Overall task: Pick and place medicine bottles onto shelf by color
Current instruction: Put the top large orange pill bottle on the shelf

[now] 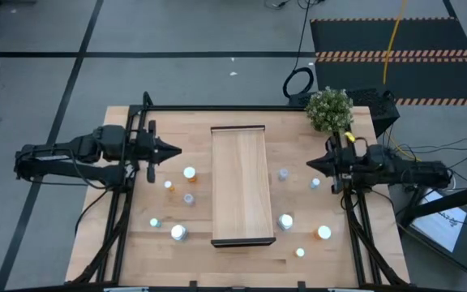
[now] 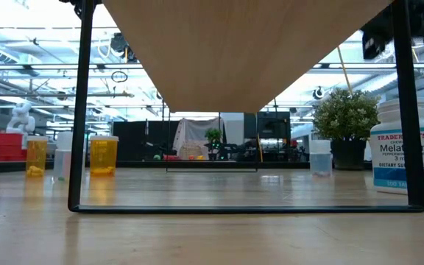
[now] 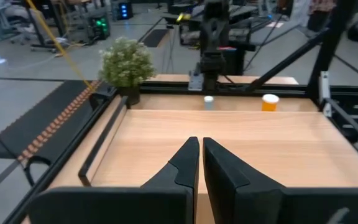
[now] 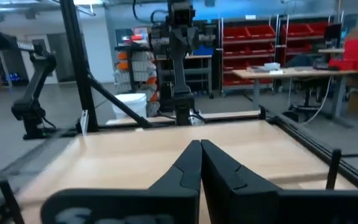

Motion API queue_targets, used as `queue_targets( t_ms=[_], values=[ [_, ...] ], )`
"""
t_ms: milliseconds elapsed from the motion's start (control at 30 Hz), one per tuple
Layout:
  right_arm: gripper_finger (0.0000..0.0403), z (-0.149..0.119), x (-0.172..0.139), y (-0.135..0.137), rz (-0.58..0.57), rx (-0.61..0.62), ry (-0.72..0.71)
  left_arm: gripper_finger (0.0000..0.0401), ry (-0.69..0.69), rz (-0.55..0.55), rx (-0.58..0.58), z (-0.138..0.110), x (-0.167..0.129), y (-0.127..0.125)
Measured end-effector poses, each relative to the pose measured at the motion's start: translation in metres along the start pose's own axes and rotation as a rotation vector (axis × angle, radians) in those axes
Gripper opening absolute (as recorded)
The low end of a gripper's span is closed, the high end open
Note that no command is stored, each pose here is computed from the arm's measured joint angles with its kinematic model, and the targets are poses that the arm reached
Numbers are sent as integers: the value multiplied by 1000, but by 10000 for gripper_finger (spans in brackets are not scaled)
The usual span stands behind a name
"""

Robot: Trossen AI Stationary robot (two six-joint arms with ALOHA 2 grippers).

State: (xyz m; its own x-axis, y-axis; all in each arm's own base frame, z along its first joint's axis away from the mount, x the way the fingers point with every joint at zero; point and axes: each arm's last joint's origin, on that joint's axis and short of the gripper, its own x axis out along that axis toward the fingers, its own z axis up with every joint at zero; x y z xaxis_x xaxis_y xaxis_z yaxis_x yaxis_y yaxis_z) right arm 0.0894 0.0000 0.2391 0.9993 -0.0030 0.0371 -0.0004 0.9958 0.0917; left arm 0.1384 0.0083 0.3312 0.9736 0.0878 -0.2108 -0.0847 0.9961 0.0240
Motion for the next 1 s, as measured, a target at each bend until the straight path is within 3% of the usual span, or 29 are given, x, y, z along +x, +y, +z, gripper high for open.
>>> queue_targets(
  t_ms=[233,433,733,1000],
  values=[
    [0,63,6,6,-11,61,97,26,-6,21,-6,1,0,1],
    [0,93,23,7,-97,126,231,26,-19,24,-25,5,-1,1],
    [0,81,56,5,-201,243,419,27,79,24,-47,-3,7,0],
    [0,67,76,10,-286,196,487,60,254,6,-59,-19,33,-4]
  ],
)
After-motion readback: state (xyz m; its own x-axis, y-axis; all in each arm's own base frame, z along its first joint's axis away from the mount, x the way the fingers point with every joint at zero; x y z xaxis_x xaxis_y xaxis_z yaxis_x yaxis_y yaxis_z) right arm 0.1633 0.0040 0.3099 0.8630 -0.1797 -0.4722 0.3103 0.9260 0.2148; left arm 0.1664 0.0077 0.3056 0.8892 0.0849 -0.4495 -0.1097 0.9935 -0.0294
